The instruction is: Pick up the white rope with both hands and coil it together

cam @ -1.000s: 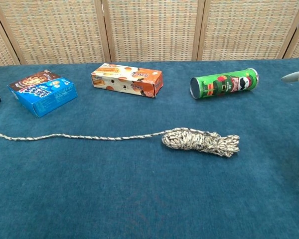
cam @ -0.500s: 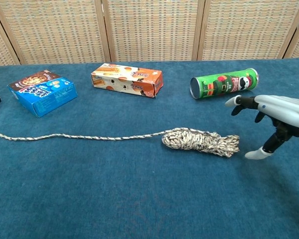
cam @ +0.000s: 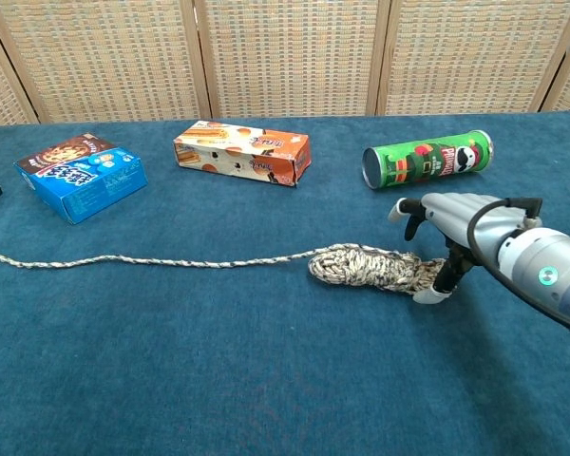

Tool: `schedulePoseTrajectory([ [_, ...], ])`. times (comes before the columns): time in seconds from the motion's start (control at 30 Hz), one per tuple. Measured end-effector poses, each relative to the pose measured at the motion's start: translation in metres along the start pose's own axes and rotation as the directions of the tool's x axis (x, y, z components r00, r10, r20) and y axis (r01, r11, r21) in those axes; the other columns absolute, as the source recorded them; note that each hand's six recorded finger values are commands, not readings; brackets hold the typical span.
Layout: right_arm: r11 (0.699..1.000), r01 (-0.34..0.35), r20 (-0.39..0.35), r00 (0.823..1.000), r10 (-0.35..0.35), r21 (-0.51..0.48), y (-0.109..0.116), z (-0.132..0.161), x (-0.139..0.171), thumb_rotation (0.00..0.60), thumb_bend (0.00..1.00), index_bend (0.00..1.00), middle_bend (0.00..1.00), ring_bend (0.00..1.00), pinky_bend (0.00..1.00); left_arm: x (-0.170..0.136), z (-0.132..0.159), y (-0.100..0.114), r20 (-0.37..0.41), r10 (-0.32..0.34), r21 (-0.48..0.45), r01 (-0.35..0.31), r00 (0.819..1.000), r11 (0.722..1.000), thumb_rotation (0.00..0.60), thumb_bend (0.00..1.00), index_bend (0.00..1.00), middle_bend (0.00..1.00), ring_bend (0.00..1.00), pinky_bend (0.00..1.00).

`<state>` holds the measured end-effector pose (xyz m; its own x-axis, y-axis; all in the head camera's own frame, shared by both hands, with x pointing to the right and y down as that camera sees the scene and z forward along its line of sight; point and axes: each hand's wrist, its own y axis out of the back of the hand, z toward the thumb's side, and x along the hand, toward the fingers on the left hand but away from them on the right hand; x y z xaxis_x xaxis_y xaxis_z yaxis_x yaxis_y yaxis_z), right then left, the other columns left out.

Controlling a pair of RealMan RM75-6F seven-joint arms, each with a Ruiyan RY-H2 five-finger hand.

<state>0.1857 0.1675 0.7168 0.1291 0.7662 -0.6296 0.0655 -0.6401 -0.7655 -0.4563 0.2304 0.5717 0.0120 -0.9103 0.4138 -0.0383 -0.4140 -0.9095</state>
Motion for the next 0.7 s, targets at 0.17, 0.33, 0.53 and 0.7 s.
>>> schedulePoseTrajectory([
  [0.17, 1.0, 0.028, 0.04, 0.999, -0.027, -0.01, 0.001, 0.0, -0.006, 0.6, 0.07, 0.31, 0.43, 0.33, 0.51, 0.001, -0.001, 0.0, -0.002, -0.001, -0.001, 0.001, 1.0, 1.0, 0.6, 0.0, 0.0, 0.0, 0.0, 0.0],
  [0.33, 0.999, 0.028, 0.057, 0.998, -0.029, 0.024, -0.001, -0.001, -0.009, 0.6, 0.13, 0.4, 0.52, 0.4, 0.6, 0.001, -0.002, 0.0, -0.003, -0.001, 0.002, 0.001, 1.0, 1.0, 0.6, 0.0, 0.0, 0.0, 0.0, 0.0],
  [0.53, 0.997, 0.02, 0.058, 0.998, -0.025, 0.075, -0.003, -0.001, -0.013, 0.6, 0.24, 0.55, 0.64, 0.5, 0.65, 0.001, -0.002, -0.002, -0.004, -0.008, 0.005, 0.008, 1.0, 1.0, 0.6, 0.0, 0.0, 0.0, 0.0, 0.0],
  [0.7, 0.995, 0.044, 0.029, 0.998, -0.047, 0.092, 0.001, 0.001, -0.014, 0.6, 0.38, 0.63, 0.7, 0.53, 0.66, 0.001, -0.002, -0.003, -0.005, -0.009, 0.008, 0.009, 1.0, 1.0, 0.6, 0.0, 0.0, 0.0, 0.0, 0.0],
])
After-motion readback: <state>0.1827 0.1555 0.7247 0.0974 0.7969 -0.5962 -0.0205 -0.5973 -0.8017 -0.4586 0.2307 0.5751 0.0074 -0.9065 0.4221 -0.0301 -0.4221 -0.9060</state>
